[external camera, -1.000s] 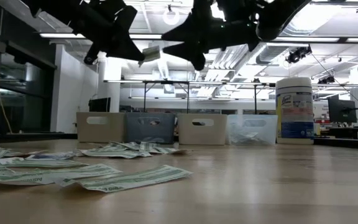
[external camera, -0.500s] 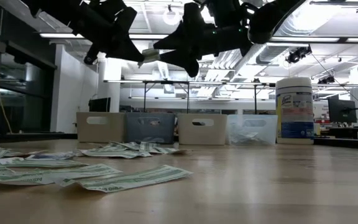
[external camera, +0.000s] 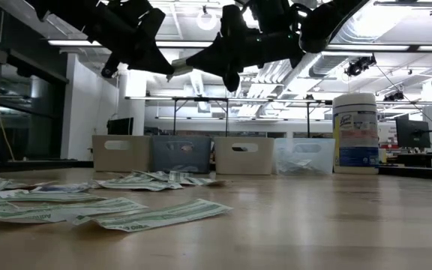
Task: Pick & Place First Aid Supplies
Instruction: Put the green bandage into the transparent bin
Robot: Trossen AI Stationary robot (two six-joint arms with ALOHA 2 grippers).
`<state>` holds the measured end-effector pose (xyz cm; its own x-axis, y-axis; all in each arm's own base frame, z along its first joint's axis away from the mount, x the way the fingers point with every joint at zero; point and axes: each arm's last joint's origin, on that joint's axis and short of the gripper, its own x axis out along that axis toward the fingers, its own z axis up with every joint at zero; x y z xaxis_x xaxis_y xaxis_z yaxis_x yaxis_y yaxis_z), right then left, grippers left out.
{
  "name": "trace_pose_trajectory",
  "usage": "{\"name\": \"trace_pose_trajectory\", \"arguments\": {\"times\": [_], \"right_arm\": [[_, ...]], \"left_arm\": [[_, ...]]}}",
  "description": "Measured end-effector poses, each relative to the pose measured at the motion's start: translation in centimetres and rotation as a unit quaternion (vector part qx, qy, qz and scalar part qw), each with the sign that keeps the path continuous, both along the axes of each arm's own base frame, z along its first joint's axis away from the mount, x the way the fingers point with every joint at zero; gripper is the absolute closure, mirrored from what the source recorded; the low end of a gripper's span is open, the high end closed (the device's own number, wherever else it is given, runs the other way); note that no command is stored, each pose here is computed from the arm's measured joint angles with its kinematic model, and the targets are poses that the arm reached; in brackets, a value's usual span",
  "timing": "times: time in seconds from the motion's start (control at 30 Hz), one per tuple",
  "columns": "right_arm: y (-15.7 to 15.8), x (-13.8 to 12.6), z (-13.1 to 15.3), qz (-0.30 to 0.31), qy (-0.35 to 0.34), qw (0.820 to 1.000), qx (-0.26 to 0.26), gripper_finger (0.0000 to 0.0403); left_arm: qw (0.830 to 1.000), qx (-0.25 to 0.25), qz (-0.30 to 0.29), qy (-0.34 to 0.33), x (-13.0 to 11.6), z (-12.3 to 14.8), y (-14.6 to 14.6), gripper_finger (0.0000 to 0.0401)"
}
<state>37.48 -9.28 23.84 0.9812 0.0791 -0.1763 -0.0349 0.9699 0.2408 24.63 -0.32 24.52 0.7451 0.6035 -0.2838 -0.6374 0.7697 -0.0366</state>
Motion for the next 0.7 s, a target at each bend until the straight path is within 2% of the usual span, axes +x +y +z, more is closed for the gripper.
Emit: {"name": "trace_pose_trajectory", "arguments": {"times": [0.1, 0.53, 0.7], "right_arm": [[0.00, -0.01, -0.01, 0.003, 0.000, 1.000, -0.003, 0.0400], [0.08, -0.01, -0.01, 0.017, -0.001, 1.000, 0.000, 0.0402], [0.08, -0.04, -0.13, 0.015, 0.006, 1.000, 0.003, 0.0402]], "left_arm": [[1.000, 0.000, 0.000, 0.000, 0.00, 0.00, 0.00, 0.0401], [1.000, -0.002, -0.005, 0.000, 0.02, 0.00, -0.03, 0.0401], [1.000, 0.017, -0.015, 0.016, 0.03, -0.01, -0.04, 0.0399]]}}
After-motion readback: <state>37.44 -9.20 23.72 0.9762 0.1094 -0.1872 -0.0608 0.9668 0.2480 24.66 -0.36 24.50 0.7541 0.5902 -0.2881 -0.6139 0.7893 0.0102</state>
